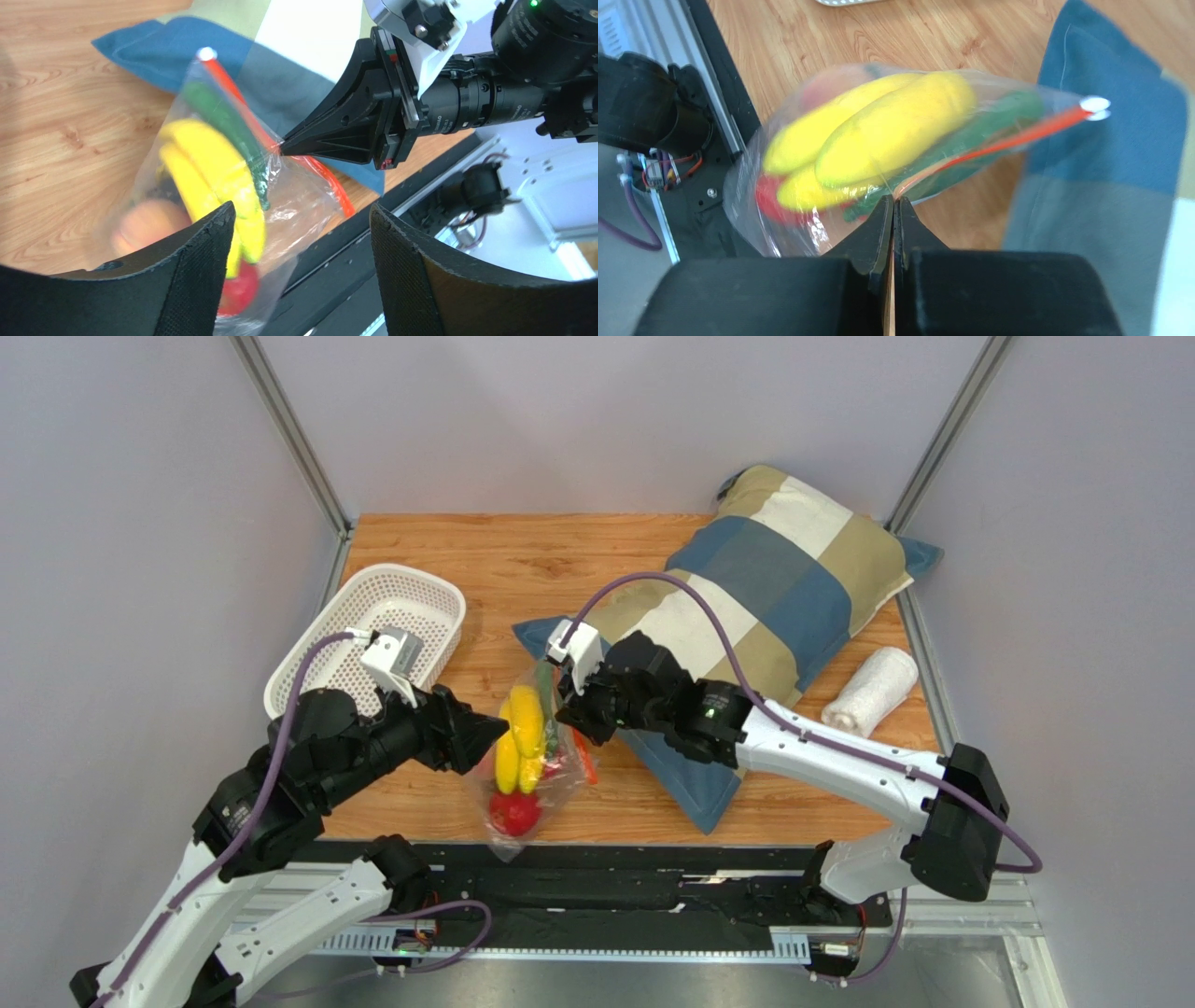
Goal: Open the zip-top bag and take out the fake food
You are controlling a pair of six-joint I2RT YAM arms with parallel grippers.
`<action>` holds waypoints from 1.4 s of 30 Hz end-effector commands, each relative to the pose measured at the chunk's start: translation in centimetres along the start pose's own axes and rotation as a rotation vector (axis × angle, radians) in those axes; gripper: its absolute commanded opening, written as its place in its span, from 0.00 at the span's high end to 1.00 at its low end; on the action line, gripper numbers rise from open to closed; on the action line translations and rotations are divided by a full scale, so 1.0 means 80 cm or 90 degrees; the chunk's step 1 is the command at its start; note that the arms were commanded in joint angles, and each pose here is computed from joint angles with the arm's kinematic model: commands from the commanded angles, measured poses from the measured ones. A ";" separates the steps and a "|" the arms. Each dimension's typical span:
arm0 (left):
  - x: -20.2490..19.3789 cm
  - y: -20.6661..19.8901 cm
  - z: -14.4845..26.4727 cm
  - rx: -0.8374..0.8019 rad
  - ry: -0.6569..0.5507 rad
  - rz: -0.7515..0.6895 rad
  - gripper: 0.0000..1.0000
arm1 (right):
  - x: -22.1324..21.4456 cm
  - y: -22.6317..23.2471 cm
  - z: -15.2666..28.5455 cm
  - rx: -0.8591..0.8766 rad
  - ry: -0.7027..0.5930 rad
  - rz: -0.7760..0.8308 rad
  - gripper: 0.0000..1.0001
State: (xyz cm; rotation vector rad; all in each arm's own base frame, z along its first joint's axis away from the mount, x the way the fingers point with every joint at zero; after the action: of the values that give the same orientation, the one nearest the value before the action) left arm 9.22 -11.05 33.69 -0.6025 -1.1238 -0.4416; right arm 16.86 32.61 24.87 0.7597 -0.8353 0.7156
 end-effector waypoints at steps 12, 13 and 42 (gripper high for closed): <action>0.062 0.005 -0.052 0.079 -0.078 0.097 0.04 | 0.033 -0.045 0.055 0.182 0.089 0.178 1.00; 0.064 0.005 -0.054 0.075 -0.077 0.096 0.04 | 0.035 -0.043 0.056 0.185 0.087 0.174 1.00; -0.012 -0.046 -0.070 -0.100 -0.161 -0.143 0.22 | 0.087 0.009 0.080 -0.131 -0.193 -0.555 1.00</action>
State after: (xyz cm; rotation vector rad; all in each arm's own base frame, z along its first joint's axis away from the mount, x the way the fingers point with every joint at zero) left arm 9.83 -17.30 31.05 -0.8301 -1.2261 -0.6725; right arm 16.99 30.10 28.10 0.7863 -0.6511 0.0995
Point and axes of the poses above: each gripper's point midway between its finger pads, its own z axis back along the fingers, its own y axis along the line the jaws close on, x = y × z, the point moved 7 cm from there along z, back along the fingers, and after that the axes turned 12 degrees about -z, right-handed, at the moved point
